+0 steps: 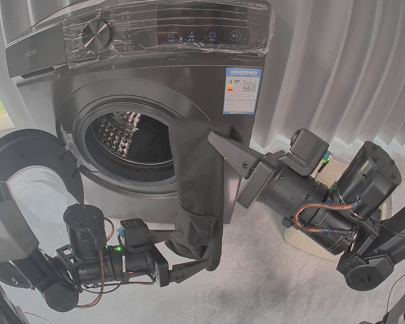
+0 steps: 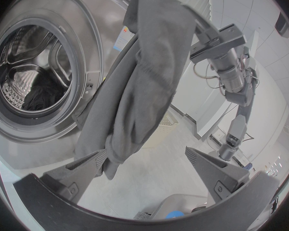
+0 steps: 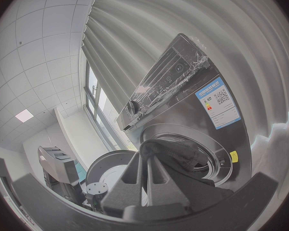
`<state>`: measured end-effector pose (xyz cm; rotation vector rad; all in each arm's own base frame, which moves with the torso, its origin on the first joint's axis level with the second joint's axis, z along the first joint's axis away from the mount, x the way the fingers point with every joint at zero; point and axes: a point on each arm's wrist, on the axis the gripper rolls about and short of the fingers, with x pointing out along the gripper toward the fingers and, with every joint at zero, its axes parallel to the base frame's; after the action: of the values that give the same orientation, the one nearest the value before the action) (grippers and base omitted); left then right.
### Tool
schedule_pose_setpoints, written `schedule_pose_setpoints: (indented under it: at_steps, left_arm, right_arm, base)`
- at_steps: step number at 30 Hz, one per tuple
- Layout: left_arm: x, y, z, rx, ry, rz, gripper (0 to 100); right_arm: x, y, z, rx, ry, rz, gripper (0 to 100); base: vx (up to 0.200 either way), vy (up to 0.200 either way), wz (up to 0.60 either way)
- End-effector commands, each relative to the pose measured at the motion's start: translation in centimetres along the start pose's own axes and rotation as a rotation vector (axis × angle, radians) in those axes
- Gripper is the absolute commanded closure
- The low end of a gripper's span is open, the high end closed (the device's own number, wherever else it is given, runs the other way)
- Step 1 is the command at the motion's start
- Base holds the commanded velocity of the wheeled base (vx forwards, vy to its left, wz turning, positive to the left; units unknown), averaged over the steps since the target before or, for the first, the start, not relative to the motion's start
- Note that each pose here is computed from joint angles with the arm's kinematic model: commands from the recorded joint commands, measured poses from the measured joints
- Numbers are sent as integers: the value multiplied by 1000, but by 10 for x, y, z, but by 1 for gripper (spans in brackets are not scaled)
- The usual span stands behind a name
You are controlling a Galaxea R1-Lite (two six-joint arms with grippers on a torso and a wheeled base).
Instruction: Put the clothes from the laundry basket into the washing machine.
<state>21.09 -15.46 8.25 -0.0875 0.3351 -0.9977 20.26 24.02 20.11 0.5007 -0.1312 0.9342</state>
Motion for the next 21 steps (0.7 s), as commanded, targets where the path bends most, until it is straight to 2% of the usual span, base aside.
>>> schedule_pose_setpoints:
  at_steps: [1, 3, 8, 12, 17, 21]
  left_arm:
    - [15, 11, -21, -32, 60, 26, 0]
    - [20, 14, -21, -27, 46, 45, 0]
    - [23, 14, -20, -25, 33, 40, 0]
    - [26, 14, -15, -43, 9, 36, 0]
    - [30, 12, -12, -38, -10, 20, 0]
    - [31, 10, -11, -54, -17, 12, 0]
  right_arm:
    - [0, 3, 0, 1, -3, 11, 100]
    - [0, 4, 1, 0, -5, 13, 100]
    - [0, 5, 0, 2, -4, 17, 100]
    - [0, 6, 0, 0, -7, 18, 100]
    - [0, 5, 0, 0, -4, 17, 100]
    - [0, 5, 0, 0, -5, 18, 100]
  base:
    - [0, 0, 0]
    - [0, 0, 0]
    - [0, 0, 0]
    - [0, 0, 0]
    - [0, 0, 0]
    - [0, 0, 0]
